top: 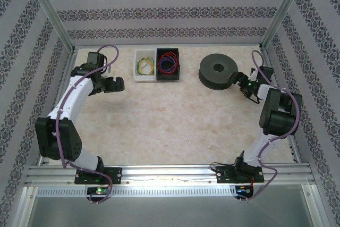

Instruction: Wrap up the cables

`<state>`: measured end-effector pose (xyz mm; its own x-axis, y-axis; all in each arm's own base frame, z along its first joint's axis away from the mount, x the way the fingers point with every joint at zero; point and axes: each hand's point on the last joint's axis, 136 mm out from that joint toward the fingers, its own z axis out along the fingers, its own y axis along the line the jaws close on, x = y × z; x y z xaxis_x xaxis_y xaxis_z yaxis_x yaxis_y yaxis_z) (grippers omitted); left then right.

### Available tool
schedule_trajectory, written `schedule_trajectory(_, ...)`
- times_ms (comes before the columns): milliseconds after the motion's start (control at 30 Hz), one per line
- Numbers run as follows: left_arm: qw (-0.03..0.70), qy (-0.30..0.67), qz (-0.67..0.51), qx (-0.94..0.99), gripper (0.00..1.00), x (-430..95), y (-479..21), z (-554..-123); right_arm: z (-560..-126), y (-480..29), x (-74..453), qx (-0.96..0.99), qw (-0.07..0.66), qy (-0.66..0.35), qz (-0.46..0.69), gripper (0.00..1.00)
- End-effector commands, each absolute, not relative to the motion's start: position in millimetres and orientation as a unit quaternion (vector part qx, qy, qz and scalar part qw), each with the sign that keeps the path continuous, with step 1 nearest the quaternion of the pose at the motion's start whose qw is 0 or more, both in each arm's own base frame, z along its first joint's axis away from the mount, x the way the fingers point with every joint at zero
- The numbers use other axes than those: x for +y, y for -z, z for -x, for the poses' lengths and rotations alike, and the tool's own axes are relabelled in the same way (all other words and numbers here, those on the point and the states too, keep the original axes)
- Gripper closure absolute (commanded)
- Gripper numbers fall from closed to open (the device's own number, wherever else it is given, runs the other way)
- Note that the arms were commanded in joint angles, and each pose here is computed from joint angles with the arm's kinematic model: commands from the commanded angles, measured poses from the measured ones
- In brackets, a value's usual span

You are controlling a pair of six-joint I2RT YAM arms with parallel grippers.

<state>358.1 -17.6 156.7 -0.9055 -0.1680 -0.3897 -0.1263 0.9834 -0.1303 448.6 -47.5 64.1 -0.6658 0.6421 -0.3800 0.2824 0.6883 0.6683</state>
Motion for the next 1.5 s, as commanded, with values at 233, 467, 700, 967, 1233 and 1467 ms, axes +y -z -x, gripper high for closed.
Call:
schedule_trajectory(233,0.201,0.053,0.063,0.976,0.01,-22,-157,-351,-494,-93,-41,0.825,0.365,-0.351,-0.254,0.27)
schedule_trajectory(467,0.211,0.05,0.062,0.974,0.01,-22,-164,-350,-509,-86,-43,0.817,0.36,-0.364,-0.266,0.38)
schedule_trajectory(700,0.214,0.051,0.06,0.974,0.01,-22,-165,-350,-512,-86,-42,0.805,0.368,-0.377,-0.272,0.53)
schedule_trajectory(967,0.213,0.05,0.057,0.974,0.01,-24,-164,-350,-509,-84,-42,0.803,0.367,-0.379,-0.279,0.8)
schedule_trajectory(1233,0.215,0.049,0.053,0.974,0.01,-24,-164,-350,-499,-109,-42,0.799,0.384,-0.378,-0.268,1.0)
schedule_trajectory(1467,0.219,0.047,0.053,0.973,0.01,-24,-164,-351,-462,-154,-24,0.794,0.406,-0.387,-0.233,1.0)
